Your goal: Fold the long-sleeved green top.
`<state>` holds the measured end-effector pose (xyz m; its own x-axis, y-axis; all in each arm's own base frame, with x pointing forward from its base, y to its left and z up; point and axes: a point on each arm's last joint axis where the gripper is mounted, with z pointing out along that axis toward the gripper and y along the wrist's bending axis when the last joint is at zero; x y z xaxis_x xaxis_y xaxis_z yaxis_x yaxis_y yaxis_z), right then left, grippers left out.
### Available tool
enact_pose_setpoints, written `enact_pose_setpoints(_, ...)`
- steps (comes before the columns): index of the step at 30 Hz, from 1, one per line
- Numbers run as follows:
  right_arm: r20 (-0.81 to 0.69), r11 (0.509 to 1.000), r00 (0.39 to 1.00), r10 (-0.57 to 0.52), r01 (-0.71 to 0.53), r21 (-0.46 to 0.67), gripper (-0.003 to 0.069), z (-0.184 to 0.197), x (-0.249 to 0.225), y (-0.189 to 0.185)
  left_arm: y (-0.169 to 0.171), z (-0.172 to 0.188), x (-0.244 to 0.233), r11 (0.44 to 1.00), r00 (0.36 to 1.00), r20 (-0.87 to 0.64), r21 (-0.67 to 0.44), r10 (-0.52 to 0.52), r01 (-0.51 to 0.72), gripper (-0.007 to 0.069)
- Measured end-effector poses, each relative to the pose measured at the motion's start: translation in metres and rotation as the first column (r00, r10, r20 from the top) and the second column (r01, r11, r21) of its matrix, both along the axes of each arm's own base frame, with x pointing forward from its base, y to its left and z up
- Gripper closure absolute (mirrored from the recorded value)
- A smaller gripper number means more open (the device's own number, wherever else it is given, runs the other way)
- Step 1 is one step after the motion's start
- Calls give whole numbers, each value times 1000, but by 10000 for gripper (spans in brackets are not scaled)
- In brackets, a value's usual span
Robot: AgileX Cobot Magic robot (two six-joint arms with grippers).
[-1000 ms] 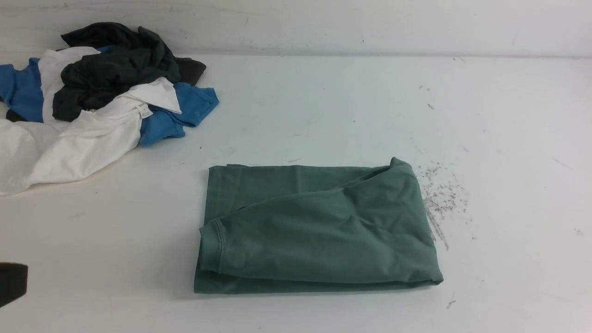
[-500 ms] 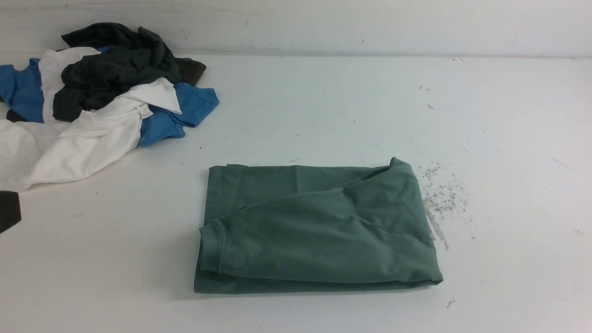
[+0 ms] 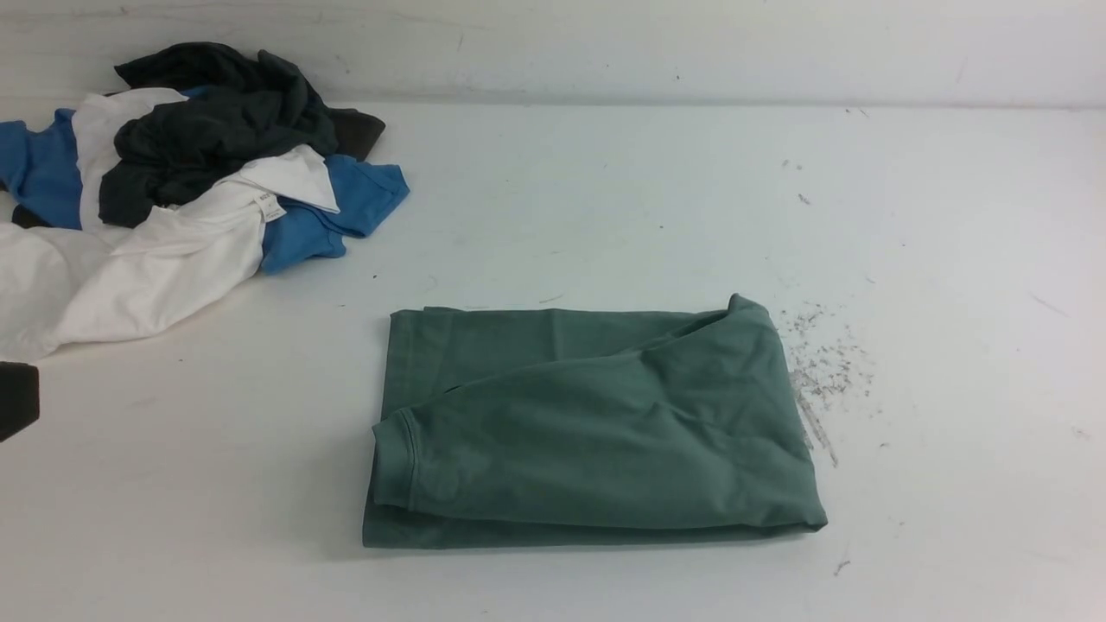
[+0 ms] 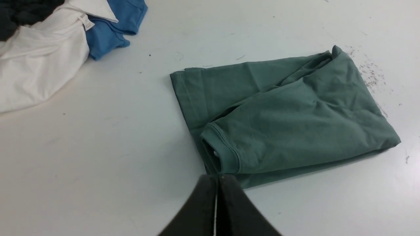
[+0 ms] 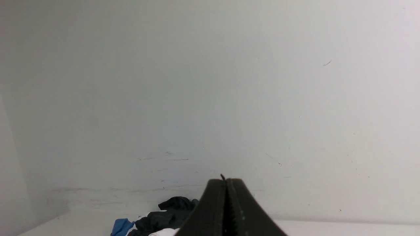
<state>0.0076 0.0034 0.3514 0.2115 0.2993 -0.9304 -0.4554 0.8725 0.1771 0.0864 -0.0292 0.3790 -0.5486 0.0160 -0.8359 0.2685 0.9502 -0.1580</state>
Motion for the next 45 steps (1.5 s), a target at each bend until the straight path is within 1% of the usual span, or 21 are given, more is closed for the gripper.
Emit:
enact_pose_setpoints(14,0,1000,1000,0,0,0,673,0,0,0,0,0,0,1000,1000,0,2,-1,1,629)
enact_pose_setpoints(20,0,1000,1000,0,0,0,673,0,0,0,4,-2,0,995,1000,19,95,-10,8,629)
enact_pose_setpoints(23,0,1000,1000,0,0,0,673,0,0,0,7,-6,-1,992,997,71,125,12,-21,629)
enact_pose_setpoints(24,0,1000,1000,0,0,0,673,0,0,0,10,-17,-2,988,992,122,143,34,-52,629)
enact_pose_setpoints(25,0,1000,1000,0,0,0,673,0,0,0,10,-18,-2,988,991,129,142,36,-55,629)
enact_pose_setpoints(26,0,1000,1000,0,0,0,673,0,0,0,13,-29,-5,986,977,207,144,57,-88,629)
enact_pose_setpoints(29,0,1000,1000,0,0,0,673,0,0,0,18,-71,-11,978,942,320,142,101,-153,629)
enact_pose_setpoints(30,0,1000,1000,0,0,0,673,0,0,0,20,-91,-13,974,927,355,137,120,-178,629)
enact_pose_setpoints(31,0,1000,1000,0,0,0,673,0,0,0,20,-96,-13,974,932,340,142,121,-178,629)
enact_pose_setpoints(32,0,1000,1000,0,0,0,673,0,0,0,22,-122,-16,969,913,382,133,142,-206,629)
enact_pose_setpoints(33,0,1000,1000,0,0,0,673,0,0,0,23,-121,-17,969,905,400,128,144,-211,629)
enact_pose_setpoints(34,-1,1000,1000,0,0,0,673,0,0,0,24,-148,-20,966,897,414,124,155,-225,629)
enact_pose_setpoints(36,-1,1000,1000,0,0,0,673,0,0,0,25,-178,-25,965,881,443,112,165,-237,629)
enact_pose_setpoints(38,-1,1000,1000,0,0,0,673,0,0,0,25,-191,-29,966,879,445,103,168,-237,629)
enact_pose_setpoints(43,-5,1000,1000,0,0,-2,673,-1,0,0,24,-205,-33,969,930,333,133,156,-209,629)
enact_pose_setpoints(45,-6,1000,1000,0,-1,-2,673,-1,0,0,23,-207,-34,969,938,312,137,153,-204,629)
